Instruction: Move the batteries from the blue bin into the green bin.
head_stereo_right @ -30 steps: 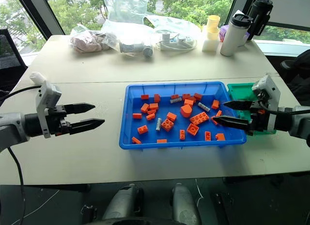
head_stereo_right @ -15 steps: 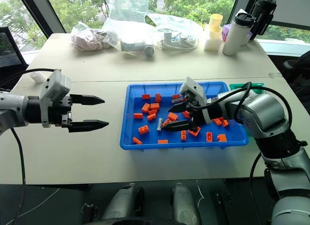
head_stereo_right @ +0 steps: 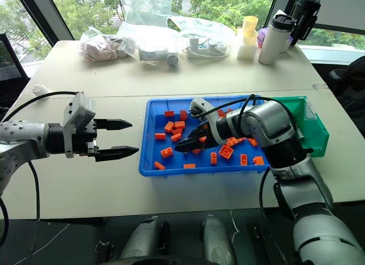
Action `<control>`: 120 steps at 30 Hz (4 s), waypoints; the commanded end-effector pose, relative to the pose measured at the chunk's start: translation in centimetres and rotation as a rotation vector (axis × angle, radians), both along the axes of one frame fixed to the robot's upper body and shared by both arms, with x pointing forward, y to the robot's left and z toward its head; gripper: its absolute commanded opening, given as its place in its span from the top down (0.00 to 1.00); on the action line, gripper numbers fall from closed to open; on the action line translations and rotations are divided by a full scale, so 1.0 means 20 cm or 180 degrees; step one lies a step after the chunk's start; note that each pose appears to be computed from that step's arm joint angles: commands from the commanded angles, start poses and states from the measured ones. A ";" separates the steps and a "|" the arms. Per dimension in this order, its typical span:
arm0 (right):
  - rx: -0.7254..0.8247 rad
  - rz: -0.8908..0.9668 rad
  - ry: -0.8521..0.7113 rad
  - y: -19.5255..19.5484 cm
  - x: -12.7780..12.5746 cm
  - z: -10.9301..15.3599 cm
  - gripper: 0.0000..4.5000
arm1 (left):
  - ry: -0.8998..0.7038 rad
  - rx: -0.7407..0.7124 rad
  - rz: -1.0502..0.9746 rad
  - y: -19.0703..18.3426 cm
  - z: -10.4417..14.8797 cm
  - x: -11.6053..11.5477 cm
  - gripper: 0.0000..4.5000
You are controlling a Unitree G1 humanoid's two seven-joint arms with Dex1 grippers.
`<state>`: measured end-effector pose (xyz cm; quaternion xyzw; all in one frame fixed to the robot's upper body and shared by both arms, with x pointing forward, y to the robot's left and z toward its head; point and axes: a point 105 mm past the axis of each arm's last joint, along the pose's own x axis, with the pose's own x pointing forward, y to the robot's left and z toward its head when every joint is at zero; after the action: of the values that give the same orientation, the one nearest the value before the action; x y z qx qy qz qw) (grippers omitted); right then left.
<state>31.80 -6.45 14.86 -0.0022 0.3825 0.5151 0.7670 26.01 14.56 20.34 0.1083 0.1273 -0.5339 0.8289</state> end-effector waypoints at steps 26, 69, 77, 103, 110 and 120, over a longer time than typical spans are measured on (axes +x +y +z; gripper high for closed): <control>-0.0600 -0.0032 -0.0013 0.02 0.03 -0.15 0.01 | -0.0142 -0.0212 0.0049 -0.08 0.04 0.03 0.00; -0.1196 -0.2162 -0.2607 -1.06 0.12 0.39 0.99 | -0.0487 0.0135 -0.0701 -0.36 -0.07 0.18 0.00; -0.1211 -0.2905 -0.2519 -1.29 0.05 0.26 0.99 | -0.0606 -0.0073 -0.0865 -0.44 -0.03 0.24 0.00; -0.0971 -0.3601 -0.2259 -1.53 0.01 0.34 0.99 | -0.0579 -0.0202 -0.0661 -0.31 0.07 0.24 0.00; -0.1109 -0.3621 -0.2152 -1.57 0.03 0.31 0.20 | -0.0648 -0.0204 -0.0606 -0.30 0.10 0.26 0.00; -0.0104 -0.2226 -0.2771 -1.00 0.17 0.63 0.01 | -0.0677 -0.0309 -0.0241 -0.14 0.19 0.33 0.00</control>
<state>35.30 -29.64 26.41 -0.0939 0.0364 0.1053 0.9893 32.75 10.99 22.17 0.1243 0.0349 -0.5613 0.8175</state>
